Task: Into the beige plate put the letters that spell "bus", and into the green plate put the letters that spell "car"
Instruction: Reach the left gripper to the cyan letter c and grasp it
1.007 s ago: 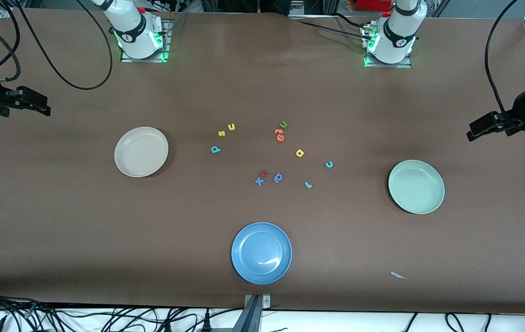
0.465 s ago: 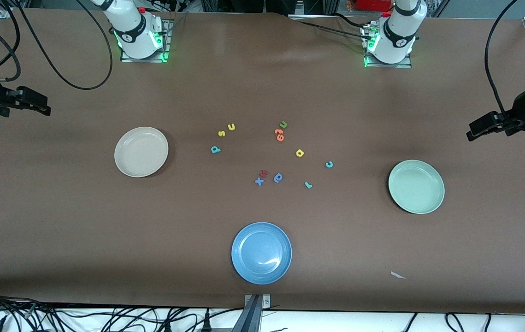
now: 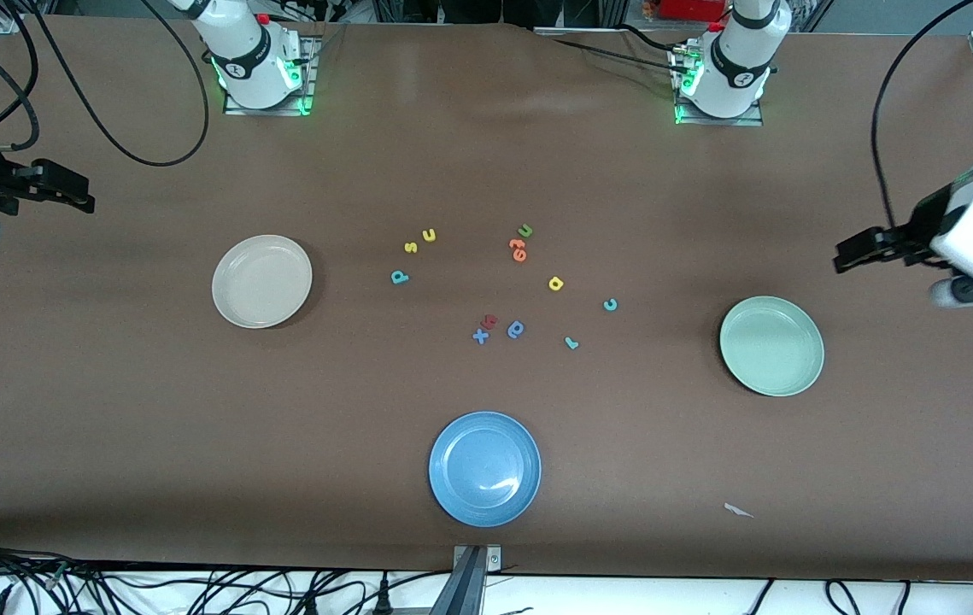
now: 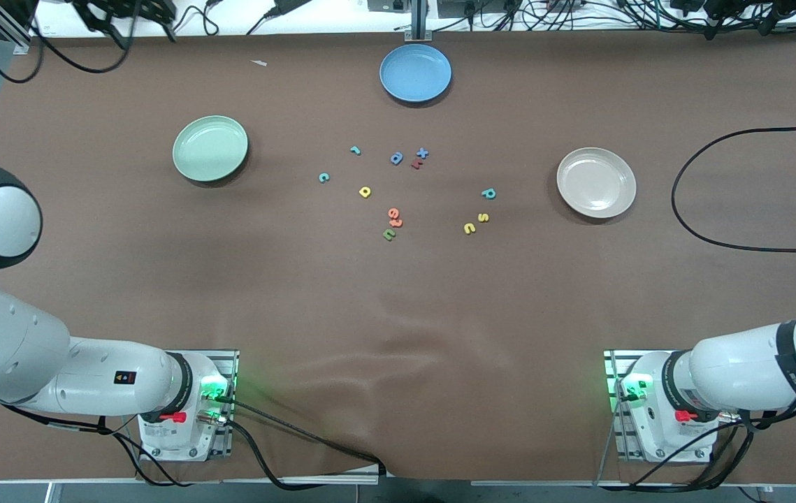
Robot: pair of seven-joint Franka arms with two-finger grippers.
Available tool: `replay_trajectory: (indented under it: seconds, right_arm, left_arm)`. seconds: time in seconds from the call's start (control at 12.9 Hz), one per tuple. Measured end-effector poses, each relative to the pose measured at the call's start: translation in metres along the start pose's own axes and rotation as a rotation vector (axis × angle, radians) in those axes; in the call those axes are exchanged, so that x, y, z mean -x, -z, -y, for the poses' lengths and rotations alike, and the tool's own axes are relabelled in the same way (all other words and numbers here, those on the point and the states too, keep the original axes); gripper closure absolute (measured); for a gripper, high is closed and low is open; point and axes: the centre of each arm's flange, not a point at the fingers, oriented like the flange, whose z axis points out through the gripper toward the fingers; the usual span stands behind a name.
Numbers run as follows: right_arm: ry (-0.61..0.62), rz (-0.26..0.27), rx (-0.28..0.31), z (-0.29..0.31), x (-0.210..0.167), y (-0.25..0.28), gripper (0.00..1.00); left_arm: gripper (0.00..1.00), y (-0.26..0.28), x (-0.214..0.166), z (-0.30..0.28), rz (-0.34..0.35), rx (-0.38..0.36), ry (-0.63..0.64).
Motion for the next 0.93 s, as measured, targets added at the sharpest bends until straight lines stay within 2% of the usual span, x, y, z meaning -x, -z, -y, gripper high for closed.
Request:
replay_trajectory:
  seconds: [0.15,0.39,0.54,0.93]
  right_arm:
    - [-0.002,0.001,0.0,0.0,0.0,0.0,0.0]
    - [-0.002,0.001,0.0,0.0,0.0,0.0,0.0]
    - [-0.003,0.001,0.0,-0.001,0.0,0.0,0.0]
    - [-0.011,0.009,-0.001,-0.005,0.0,-0.002,0.0]
  left_arm:
    - [0.0,-0.042,-0.023,-0.027,0.006,0.009,-0.029]
    - [0.0,-0.076,-0.041,-0.039,0.039,0.12,-0.004]
    - [0.0,-0.091,-0.046,-0.052,0.037,0.132,-0.014]
    - [0.0,-0.16,-0.035,-0.138,0.043,0.112,-0.107]
